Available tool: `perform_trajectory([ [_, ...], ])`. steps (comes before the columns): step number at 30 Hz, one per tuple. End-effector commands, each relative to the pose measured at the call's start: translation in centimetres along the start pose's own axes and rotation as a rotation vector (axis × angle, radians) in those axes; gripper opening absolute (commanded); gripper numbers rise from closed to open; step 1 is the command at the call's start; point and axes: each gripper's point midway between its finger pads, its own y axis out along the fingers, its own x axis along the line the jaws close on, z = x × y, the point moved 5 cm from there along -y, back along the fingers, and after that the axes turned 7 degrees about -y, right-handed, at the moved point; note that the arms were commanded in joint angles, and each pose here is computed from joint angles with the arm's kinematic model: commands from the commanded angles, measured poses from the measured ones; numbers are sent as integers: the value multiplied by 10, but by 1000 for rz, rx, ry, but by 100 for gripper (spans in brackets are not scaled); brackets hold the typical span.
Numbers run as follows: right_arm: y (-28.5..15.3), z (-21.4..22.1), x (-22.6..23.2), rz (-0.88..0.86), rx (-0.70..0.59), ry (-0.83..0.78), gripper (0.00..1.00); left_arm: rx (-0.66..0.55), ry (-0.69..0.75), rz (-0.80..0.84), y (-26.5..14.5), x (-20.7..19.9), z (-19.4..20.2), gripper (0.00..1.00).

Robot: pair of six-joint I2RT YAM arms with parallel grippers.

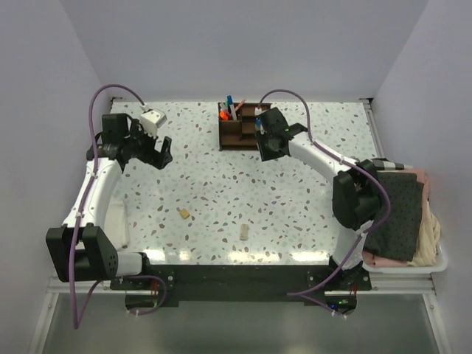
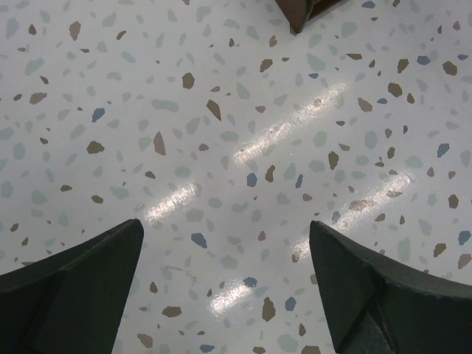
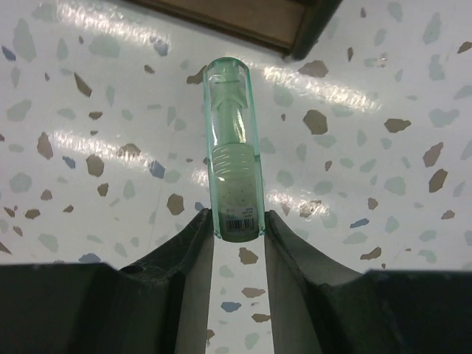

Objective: Sort the stationery into containers
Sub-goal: Pick up the stationery from the center of the board, then place the stationery in the storage box.

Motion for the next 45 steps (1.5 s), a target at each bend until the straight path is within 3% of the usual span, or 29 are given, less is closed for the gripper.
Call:
perform_trajectory([
  [1, 4, -27, -12, 47, -62, 113, 0, -43, -15, -1, 0, 0, -3, 100],
  [12, 21, -39, -4, 16, -66, 154, 0, -29, -6, -8, 7, 4, 0, 100],
  [32, 52, -70, -15, 158, -146, 226, 0, -14, -15, -9, 9, 5, 6, 100],
  [45, 61, -93, -14, 163, -216, 265, 0, -11, -20, -6, 10, 5, 6, 100],
])
